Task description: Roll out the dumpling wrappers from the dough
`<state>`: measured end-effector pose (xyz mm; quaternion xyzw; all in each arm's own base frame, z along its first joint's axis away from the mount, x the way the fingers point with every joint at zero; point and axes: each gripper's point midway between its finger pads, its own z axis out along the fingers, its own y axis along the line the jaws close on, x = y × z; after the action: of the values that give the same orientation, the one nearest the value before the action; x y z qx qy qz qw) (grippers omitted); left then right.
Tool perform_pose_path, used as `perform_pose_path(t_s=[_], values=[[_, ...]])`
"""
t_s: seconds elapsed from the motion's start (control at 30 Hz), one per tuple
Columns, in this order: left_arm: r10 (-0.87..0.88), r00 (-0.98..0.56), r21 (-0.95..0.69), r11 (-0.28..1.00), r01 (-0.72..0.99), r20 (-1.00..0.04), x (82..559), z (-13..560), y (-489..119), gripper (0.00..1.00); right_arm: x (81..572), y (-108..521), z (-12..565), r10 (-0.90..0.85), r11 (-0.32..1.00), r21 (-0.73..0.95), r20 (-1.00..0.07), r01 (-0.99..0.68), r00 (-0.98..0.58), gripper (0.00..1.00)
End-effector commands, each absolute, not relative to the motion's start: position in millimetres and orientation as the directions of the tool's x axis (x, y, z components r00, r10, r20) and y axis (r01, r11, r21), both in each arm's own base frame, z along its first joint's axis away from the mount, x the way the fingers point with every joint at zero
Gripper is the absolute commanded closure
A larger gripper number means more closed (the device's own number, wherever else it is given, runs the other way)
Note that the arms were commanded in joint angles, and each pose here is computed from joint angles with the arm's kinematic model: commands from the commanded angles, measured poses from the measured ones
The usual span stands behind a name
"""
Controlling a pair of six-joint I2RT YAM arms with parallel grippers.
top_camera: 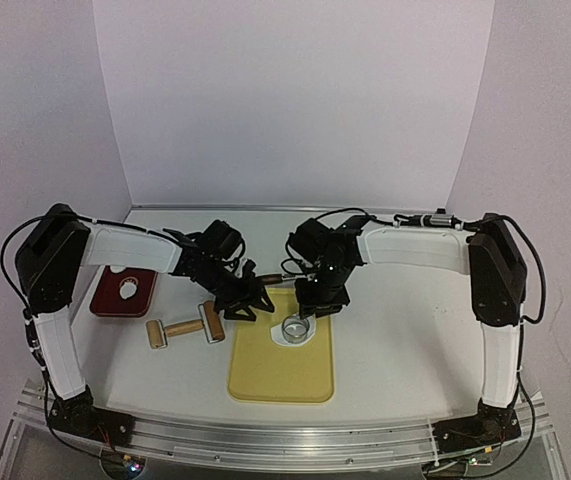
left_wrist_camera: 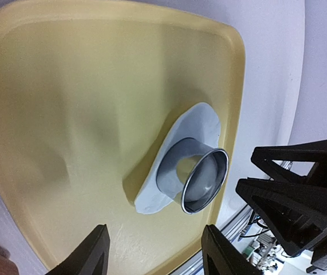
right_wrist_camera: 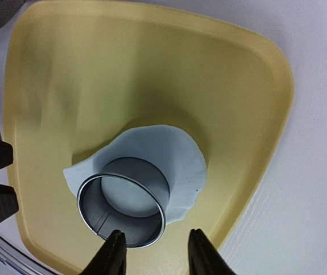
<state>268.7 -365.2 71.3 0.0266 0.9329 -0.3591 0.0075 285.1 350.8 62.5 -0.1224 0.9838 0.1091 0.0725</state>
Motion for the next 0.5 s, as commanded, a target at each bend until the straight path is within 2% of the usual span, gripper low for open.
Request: perform_pose_path(t_s=[0.0, 0.13, 0.47], values=[[0.056, -0.998, -0.733, 0.679, 0.035, 0.005, 266.9, 67.1, -380.1, 0.50, 286.9, 359.9, 53.8, -0.245, 0.939, 0.204, -0.163, -0.275, -0.956, 0.69], [0.064, -0.997, -0.737, 0.676, 0.012, 0.042, 262.3, 55.8, -381.1, 0.56, 287.1, 360.1, 47.8, -0.249, 0.940, 0.198, -0.153, -0.276, -0.956, 0.73], [0.075, -0.992, -0.719, 0.695, -0.020, 0.100, 255.5, 35.9, -380.0, 0.57, 288.9, 361.5, 40.1, -0.251, 0.943, 0.188, -0.145, -0.275, -0.957, 0.80]])
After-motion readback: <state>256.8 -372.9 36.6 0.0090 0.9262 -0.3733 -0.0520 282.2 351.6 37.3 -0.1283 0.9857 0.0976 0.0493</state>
